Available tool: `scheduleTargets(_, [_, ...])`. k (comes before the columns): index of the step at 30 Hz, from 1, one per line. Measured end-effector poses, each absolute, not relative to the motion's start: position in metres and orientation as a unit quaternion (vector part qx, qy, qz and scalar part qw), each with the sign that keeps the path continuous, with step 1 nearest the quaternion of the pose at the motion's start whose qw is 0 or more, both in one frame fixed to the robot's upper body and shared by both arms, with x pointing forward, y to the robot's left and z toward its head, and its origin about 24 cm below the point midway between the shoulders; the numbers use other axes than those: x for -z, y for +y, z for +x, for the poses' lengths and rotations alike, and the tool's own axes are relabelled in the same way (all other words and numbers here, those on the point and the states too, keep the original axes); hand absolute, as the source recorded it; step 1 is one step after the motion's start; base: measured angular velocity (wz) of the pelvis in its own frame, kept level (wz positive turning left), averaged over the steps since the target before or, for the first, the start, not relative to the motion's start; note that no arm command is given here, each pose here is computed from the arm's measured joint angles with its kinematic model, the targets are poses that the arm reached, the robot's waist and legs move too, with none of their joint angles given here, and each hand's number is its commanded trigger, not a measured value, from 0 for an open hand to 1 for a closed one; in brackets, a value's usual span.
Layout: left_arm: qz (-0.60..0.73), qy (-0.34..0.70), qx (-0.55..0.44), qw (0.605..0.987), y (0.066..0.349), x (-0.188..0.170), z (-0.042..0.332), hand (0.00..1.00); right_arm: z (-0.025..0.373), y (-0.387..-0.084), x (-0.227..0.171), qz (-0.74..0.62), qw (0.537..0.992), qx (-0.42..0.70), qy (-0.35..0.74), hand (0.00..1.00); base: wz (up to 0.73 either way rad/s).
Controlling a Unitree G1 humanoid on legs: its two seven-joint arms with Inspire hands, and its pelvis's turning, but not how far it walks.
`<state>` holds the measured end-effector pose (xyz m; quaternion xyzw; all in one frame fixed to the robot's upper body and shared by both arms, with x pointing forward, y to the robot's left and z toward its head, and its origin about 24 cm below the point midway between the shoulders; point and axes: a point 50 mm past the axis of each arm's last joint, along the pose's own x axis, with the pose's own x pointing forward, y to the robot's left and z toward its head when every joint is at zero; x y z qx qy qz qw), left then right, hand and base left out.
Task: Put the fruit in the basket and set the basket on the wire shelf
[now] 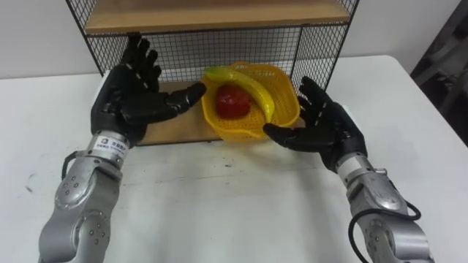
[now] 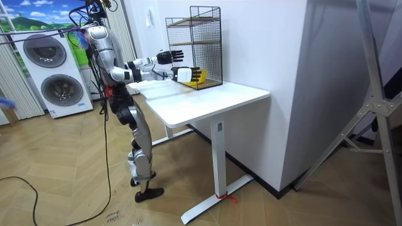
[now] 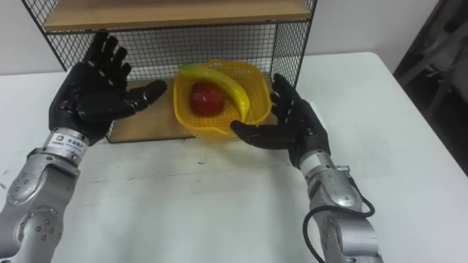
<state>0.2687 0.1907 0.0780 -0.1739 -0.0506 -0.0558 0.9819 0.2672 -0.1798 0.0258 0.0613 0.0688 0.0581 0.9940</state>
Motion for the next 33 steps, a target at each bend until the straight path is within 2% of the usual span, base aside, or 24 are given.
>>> scheduleTargets(6, [-0.157,-0.057,0.043,0.985,0.197,-0.076,0.259,0.0,0.26,-0.184,-0.03,0.054,0.996,-0.054,0.048,0.0,0.0])
scheduleTargets(17, [-0.138,-0.052,0.032,0.989,0.211,-0.07,0.247,0.0,0.236,-0.197,-0.012,0.025,0.995,-0.05,0.085,0.0,0.0])
scheduleTargets(28, [-0.112,-0.058,0.038,0.991,0.226,-0.068,0.22,0.0,0.212,-0.239,-0.025,0.006,0.998,0.026,0.054,0.0,-0.01])
scheduleTargets(33, [-0.107,-0.059,0.032,0.992,0.23,-0.068,0.211,0.0,0.199,-0.248,-0.032,-0.002,0.998,0.046,0.039,0.0,0.0])
